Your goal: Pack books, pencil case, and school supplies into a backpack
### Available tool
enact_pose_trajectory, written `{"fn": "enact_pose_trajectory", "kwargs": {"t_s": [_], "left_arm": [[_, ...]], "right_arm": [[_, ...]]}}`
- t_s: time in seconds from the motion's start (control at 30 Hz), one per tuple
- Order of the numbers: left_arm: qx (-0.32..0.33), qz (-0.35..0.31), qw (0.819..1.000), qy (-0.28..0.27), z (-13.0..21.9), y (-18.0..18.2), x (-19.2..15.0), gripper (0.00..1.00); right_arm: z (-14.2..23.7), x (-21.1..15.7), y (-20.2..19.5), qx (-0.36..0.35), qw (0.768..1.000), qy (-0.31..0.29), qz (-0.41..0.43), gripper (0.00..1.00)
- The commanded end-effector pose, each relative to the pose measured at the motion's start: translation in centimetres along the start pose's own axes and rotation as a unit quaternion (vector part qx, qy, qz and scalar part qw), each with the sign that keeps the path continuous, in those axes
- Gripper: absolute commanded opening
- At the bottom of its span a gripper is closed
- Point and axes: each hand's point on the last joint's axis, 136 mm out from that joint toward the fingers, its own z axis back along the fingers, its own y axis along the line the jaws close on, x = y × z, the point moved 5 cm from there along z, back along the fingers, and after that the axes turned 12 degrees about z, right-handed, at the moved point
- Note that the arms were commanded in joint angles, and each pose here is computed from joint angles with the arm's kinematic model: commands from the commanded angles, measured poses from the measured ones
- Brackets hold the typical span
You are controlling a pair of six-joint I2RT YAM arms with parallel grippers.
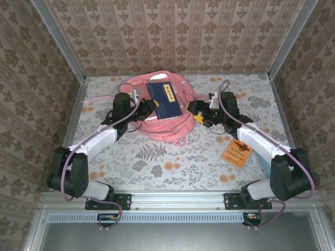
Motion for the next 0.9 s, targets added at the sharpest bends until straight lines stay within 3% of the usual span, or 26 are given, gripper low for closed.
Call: {"fn": "enact_pose_trajectory", "kwargs": {"t_s": [0.0,0.23,0.53,0.87], "left_arm": [[-0.085,-0.006,0.995,-0.057,0.7,-4.6,0.9,0.09],[-0.155,0.023,0.985,-0.070,0.1,-7.2,-0.4,0.09],[-0.164,0.050,0.983,-0.066,-0.6,-7.4,-1.5,0.09],[-0.160,0.055,0.984,-0.063,-0.9,-7.4,-2.1,0.08]], "right_arm": [[0.2,0.5,3.7,0.094,0.994,-0.029,-0.036,0.92],[-0.5,0.5,6.0,0.160,0.982,-0.058,-0.077,0.93],[-2.5,1.3,5.7,0.172,0.975,-0.071,-0.121,0.93],[-3.1,2.9,5.3,0.190,0.962,-0.122,-0.155,0.81]]}}
